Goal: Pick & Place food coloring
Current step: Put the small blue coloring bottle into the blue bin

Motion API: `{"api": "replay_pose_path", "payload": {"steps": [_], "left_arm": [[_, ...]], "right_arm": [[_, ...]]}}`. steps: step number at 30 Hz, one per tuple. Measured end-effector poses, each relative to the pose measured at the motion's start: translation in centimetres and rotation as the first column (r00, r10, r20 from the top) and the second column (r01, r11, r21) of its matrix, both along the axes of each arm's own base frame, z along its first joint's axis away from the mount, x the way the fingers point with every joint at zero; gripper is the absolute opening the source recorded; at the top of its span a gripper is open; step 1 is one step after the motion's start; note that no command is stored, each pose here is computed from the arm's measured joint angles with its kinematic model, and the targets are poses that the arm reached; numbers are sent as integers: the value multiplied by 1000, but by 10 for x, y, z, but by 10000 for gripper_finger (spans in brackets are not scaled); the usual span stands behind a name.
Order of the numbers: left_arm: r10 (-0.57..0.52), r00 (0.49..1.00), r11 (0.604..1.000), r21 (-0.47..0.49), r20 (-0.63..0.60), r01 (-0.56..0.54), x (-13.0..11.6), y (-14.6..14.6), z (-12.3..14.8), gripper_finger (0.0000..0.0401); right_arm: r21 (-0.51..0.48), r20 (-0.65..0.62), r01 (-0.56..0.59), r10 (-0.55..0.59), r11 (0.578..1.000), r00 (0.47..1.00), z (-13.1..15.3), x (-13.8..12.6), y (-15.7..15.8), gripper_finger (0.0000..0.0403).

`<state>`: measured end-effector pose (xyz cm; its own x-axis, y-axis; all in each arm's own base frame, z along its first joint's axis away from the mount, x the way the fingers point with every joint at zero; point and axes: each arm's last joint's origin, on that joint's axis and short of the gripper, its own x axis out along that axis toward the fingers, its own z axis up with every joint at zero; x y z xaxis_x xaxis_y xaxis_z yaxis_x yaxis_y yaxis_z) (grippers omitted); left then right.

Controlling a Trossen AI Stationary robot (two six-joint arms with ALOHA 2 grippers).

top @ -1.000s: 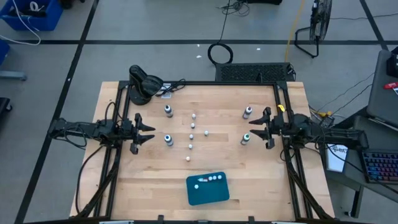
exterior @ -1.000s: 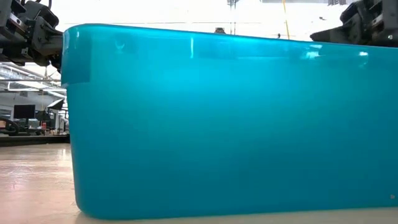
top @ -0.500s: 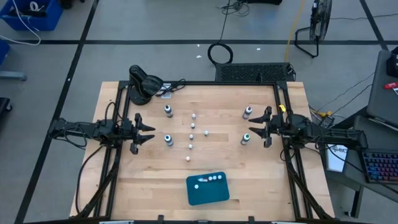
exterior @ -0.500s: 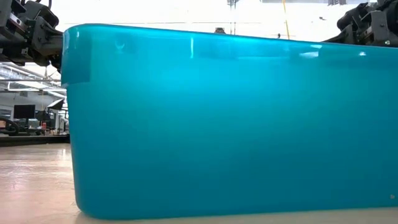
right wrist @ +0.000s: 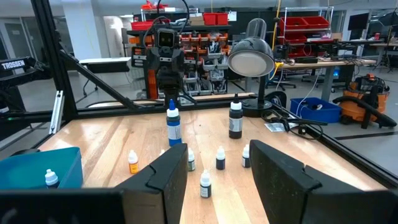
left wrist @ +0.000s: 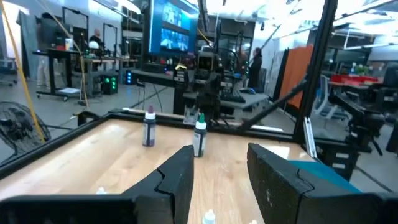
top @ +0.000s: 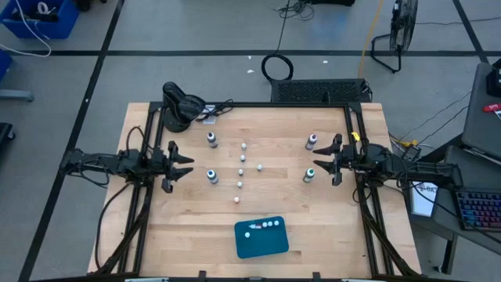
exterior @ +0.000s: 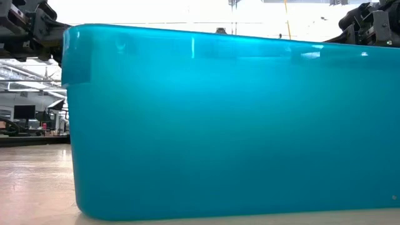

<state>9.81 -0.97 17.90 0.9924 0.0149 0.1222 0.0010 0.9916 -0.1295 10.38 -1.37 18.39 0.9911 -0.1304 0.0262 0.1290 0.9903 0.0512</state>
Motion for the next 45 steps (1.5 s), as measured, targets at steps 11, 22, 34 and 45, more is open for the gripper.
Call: {"api": "replay_pose_path", "payload": {"steps": [11, 22, 34, 45], "left_arm": [[78, 993, 995, -61, -87, -83, 5, 2, -6, 152], [126, 858, 990, 122, -498, -74, 82, 5, 76, 169], [120, 526, 925, 287, -842, 249, 252, 26, 89, 265], [8, 411, 909, 178, -912, 376, 322, 32, 36, 269]], "right_arm": [[0, 0, 0, 0, 1000, 1000, 0, 0, 0, 160], [0, 0, 0, 0, 1000, 1000, 0, 0, 0, 160], [0, 0, 0, 0, 1000, 1000, 0, 0, 0, 160], [0, 0, 0, 0, 1000, 1000, 0, 0, 0, 160]]}}
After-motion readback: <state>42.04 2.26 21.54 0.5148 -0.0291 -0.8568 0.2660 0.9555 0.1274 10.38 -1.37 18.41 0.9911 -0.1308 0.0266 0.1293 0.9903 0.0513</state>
